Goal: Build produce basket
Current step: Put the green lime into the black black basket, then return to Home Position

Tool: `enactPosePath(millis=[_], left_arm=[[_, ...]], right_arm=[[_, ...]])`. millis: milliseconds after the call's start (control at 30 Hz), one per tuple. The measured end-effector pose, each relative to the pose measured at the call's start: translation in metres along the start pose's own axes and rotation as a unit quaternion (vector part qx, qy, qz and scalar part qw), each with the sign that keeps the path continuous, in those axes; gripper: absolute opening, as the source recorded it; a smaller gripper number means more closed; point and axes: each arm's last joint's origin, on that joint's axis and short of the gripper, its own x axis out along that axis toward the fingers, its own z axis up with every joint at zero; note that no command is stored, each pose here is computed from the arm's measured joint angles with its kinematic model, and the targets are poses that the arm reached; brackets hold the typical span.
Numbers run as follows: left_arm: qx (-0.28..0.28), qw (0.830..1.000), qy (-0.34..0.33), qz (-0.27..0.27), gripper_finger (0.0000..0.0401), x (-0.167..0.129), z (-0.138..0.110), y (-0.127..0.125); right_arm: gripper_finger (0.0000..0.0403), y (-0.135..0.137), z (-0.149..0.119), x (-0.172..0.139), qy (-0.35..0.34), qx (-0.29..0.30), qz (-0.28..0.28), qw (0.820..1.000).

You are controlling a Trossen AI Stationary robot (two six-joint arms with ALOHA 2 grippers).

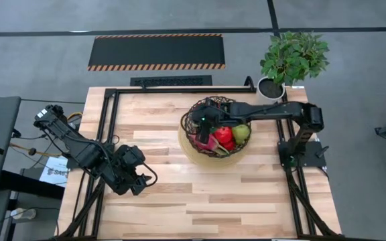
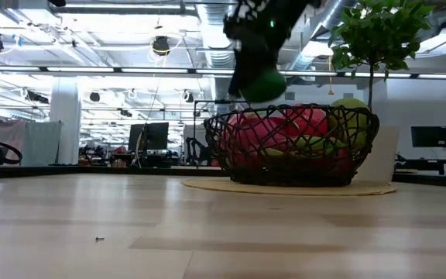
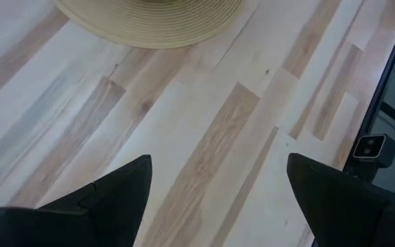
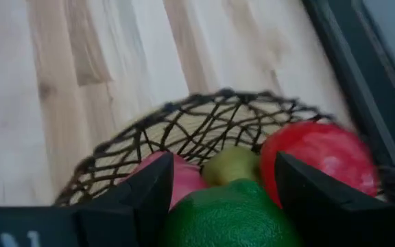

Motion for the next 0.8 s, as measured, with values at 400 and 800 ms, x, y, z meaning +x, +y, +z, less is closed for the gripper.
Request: enactPosePath(millis=[400, 800], left_arm=[[0.000, 1.000, -0.023, 0.015, 0.0324, 0.002, 0.006, 0.003], [0.001, 0.999, -0.022, 0.026, 0.0324, 0.007, 0.020, 0.009]], right_arm=[[0.0308, -0.025, -0.015, 0.022, 0.010, 0.036, 0.060, 0.998], [0.0379, -0.041, -0.007, 0.008, 0.043, 0.037, 0.048, 0.997]])
